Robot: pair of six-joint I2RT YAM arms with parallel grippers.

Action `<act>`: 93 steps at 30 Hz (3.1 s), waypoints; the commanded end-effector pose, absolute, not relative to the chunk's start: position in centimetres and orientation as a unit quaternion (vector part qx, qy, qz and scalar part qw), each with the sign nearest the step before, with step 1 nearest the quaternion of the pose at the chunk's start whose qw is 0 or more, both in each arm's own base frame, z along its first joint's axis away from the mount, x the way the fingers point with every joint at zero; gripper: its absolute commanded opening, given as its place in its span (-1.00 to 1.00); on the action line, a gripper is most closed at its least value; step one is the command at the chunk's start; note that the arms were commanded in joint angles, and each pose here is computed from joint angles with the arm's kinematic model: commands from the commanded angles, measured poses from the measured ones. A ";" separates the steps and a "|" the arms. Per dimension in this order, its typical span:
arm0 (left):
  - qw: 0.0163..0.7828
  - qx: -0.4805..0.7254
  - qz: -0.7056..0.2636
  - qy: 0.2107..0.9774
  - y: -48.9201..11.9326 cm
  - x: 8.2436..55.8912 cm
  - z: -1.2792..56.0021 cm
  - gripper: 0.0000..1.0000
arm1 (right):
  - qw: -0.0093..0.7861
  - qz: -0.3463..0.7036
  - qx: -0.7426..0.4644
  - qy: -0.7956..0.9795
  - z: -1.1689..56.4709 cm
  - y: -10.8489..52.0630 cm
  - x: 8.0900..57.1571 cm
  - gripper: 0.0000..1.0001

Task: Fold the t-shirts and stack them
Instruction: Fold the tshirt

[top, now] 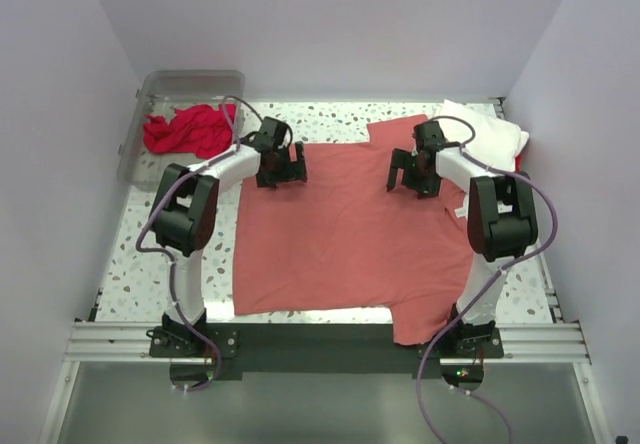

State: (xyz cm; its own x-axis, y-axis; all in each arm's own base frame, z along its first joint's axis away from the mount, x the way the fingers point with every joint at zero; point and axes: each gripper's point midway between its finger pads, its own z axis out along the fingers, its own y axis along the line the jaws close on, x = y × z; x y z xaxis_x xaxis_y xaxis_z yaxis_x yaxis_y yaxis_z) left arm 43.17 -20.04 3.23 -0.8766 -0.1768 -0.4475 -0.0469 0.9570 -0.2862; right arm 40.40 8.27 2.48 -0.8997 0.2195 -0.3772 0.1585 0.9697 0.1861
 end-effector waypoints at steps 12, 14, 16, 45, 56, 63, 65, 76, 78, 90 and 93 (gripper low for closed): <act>0.243 -0.064 -0.044 0.967 -17.7 48.8 1.6 1.00 | 0.189 0.059 0.115 0.973 1.1 8.7 45.6 0.92; 0.250 -0.061 -0.049 0.965 -18.0 49.9 1.6 1.00 | 0.190 0.058 0.114 0.973 1.0 8.8 46.6 0.92; 0.263 -0.058 -0.059 0.961 -18.4 51.4 2.4 1.00 | 0.184 0.056 0.115 0.975 0.4 8.9 47.1 0.92; 0.324 -0.019 -0.138 0.936 -21.1 47.0 12.1 1.00 | 0.287 0.128 0.058 0.948 13.6 11.4 45.4 0.96; 0.259 -0.028 -0.164 0.952 -22.3 38.7 7.5 1.00 | 0.230 0.109 0.070 0.964 8.9 10.3 36.3 0.96; 0.231 -0.032 -0.143 0.962 -21.8 38.2 4.3 1.00 | 0.200 0.098 0.079 0.972 5.7 9.9 34.8 0.96; 0.225 -0.034 -0.139 0.964 -21.9 38.4 3.6 1.00 | 0.191 0.096 0.081 0.973 4.7 10.0 34.8 0.96; 0.211 -0.029 -0.086 0.973 -21.4 40.8 1.0 1.00 | 0.160 0.078 0.090 0.980 1.5 9.8 35.9 0.96; 0.219 -0.024 -0.081 0.972 -21.5 41.7 1.4 1.00 | 0.152 0.074 0.092 0.981 0.8 9.7 36.0 0.96; 0.254 -0.007 -0.060 0.965 -22.1 47.4 2.6 1.00 | 0.174 0.076 0.093 0.977 2.3 10.5 41.7 0.96; 0.275 0.006 -0.063 0.959 -22.3 48.6 5.0 1.00 | 0.179 0.097 0.084 0.975 3.4 11.3 42.4 0.96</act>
